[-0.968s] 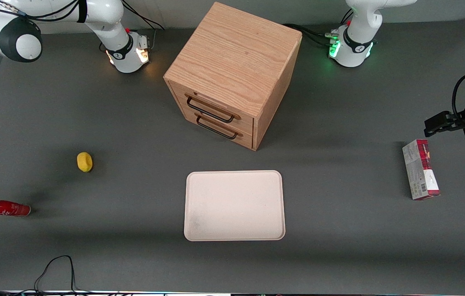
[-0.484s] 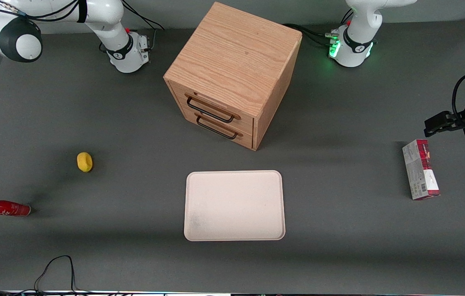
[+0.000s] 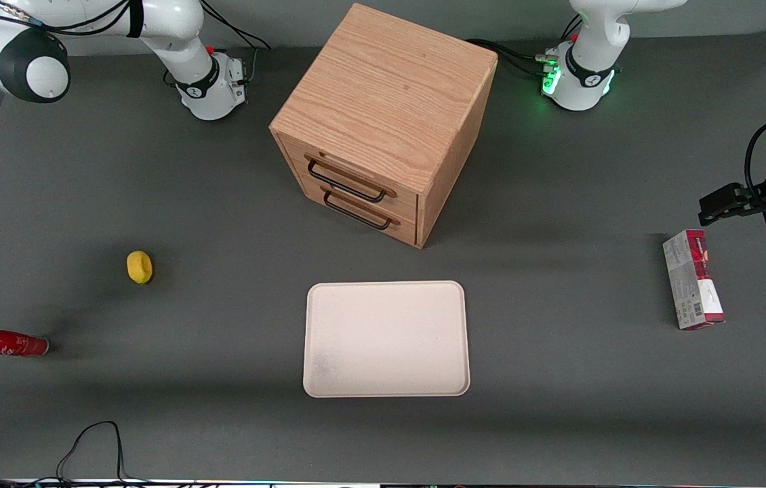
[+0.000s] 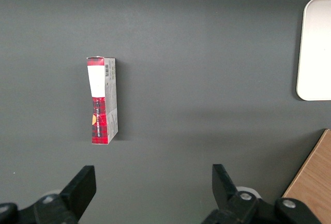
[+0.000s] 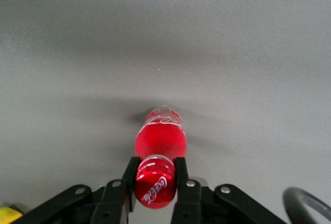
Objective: Place coke bottle on tray
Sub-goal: 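Close the right gripper on the bottle neck, then lift the bottle and carry it over the cream tray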
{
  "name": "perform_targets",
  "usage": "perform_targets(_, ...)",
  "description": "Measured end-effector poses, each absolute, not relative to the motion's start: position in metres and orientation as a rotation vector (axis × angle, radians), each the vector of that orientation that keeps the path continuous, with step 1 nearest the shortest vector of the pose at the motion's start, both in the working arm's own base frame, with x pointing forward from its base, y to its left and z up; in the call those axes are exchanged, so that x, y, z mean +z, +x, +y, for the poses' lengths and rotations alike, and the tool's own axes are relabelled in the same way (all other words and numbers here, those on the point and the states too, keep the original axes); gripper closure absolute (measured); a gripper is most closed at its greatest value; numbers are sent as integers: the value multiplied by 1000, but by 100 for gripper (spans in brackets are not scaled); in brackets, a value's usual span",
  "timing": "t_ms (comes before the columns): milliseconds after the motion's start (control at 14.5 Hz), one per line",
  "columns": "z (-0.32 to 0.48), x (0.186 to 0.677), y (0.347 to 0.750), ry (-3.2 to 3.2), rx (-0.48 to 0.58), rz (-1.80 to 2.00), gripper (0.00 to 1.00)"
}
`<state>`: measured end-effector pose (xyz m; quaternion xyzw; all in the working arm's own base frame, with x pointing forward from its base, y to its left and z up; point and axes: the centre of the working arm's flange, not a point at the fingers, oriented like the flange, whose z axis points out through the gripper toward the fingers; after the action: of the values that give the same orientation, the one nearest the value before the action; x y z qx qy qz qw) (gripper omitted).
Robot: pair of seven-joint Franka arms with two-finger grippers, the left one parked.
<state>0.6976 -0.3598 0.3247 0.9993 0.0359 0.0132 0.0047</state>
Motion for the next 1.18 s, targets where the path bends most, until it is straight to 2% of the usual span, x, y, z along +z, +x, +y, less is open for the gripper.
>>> perform_targets(207, -359, 337, 694, 3137, 1, 157, 68)
perform_targets(346, -357, 368, 689, 3143, -21, 167, 68)
perform_targets(622, -345, 496, 657, 3124, 8, 158, 68)
perform_targets(761, -336, 579, 624, 3100, 59, 146, 68)
perform_targets(899, -325, 638, 591, 3087, 86, 135, 68)
perform_targets(1037, -317, 659, 578, 3088, 84, 140, 68)
perform_targets(1176, -302, 655, 583, 3106, 64, 183, 68)
